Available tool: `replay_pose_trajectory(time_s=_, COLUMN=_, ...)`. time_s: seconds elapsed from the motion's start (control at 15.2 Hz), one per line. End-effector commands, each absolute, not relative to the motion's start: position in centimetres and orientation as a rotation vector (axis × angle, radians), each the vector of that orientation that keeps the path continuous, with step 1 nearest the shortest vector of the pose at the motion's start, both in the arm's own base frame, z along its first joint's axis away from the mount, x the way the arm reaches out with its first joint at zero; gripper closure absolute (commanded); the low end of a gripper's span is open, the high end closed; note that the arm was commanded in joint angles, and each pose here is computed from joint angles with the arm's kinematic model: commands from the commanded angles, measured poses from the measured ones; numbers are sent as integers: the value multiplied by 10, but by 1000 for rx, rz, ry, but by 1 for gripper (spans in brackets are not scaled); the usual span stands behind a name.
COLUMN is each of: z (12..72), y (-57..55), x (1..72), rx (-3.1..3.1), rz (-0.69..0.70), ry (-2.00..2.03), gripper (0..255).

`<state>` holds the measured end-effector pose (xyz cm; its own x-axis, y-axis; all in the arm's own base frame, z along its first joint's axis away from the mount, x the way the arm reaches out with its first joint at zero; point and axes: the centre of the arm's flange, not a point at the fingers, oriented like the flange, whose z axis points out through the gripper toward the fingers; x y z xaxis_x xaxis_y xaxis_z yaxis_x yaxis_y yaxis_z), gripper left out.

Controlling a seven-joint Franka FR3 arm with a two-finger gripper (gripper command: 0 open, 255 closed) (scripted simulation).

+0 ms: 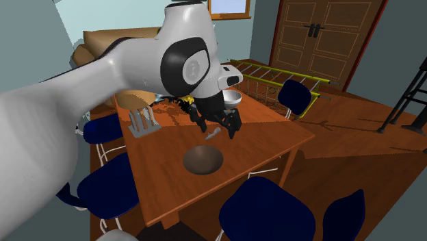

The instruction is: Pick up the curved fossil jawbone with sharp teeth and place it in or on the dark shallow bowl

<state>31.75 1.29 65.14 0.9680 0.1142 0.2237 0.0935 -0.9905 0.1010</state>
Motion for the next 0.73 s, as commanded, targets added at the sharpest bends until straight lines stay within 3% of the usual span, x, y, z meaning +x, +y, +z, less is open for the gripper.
replay_pose_trajectory(time_s=0.0, z=651, y=13, x=317, rx=3027, rz=352, ry=160, gripper=0)
replay_pose_trajectory(time_s=0.66, z=572, y=71, x=400, rx=3072, rz=372, ry=52, gripper=0)
